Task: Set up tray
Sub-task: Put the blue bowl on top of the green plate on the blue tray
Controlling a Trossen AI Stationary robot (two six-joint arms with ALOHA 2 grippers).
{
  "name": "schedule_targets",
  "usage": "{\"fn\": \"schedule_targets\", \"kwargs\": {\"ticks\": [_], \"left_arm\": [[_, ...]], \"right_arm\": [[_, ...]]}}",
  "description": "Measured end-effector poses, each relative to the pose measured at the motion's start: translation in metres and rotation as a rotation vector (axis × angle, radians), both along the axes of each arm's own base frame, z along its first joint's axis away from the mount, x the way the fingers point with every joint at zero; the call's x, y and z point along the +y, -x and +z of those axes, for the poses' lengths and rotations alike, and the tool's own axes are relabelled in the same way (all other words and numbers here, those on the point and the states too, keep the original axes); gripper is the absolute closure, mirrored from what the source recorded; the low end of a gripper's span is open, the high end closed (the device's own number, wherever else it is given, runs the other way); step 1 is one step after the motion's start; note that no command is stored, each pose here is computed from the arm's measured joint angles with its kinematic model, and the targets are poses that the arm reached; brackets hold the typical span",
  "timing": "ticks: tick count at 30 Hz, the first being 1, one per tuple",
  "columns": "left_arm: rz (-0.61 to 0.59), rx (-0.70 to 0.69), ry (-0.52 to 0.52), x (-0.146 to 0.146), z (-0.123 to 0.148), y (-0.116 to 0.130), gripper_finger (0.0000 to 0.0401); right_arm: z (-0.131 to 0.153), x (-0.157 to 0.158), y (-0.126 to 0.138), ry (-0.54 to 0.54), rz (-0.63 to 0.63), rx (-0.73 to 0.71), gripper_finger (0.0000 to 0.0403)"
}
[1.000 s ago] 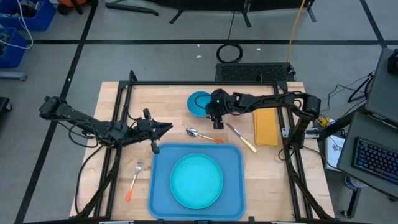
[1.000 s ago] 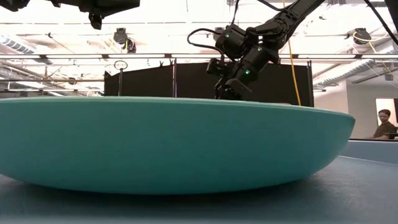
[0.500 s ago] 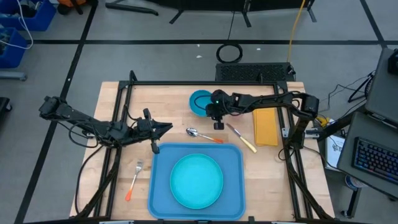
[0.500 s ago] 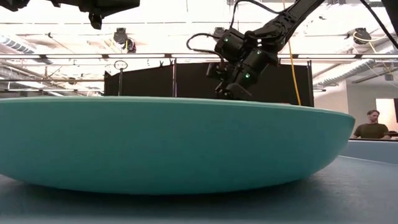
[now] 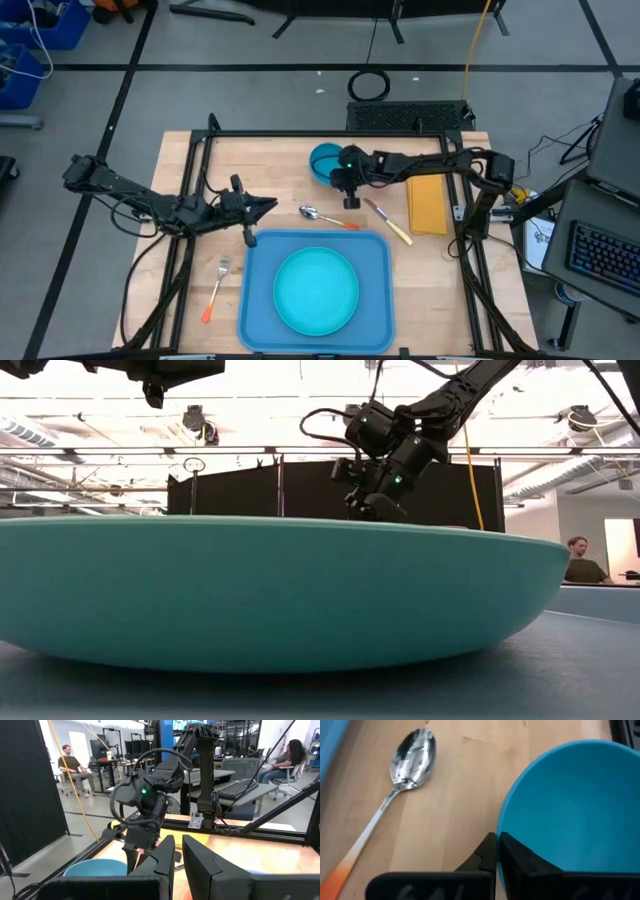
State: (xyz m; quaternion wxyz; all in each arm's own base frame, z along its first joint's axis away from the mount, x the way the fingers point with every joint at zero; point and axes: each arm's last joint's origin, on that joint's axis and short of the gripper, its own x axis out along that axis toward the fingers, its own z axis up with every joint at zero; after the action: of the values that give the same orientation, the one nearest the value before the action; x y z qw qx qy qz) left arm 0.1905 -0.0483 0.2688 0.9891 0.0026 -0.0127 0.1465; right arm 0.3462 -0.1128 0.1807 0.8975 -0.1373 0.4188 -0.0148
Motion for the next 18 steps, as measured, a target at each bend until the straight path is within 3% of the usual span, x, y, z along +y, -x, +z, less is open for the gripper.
{"fn": "schedule_targets", "kwargs": {"ticks": [6, 18], "left_arm": [[0.000, 0.005, 0.001, 0.000, -0.001, 0.000, 0.0359], [0.000, 0.006, 0.001, 0.000, -0.001, 0.000, 0.0359]], "right_arm": [[0.010, 0.019, -0.003, 0.056, 0.038, -0.012, 0.0402], [0.038, 0.066, 0.001, 0.056, 0.151, -0.056, 0.0402]]}}
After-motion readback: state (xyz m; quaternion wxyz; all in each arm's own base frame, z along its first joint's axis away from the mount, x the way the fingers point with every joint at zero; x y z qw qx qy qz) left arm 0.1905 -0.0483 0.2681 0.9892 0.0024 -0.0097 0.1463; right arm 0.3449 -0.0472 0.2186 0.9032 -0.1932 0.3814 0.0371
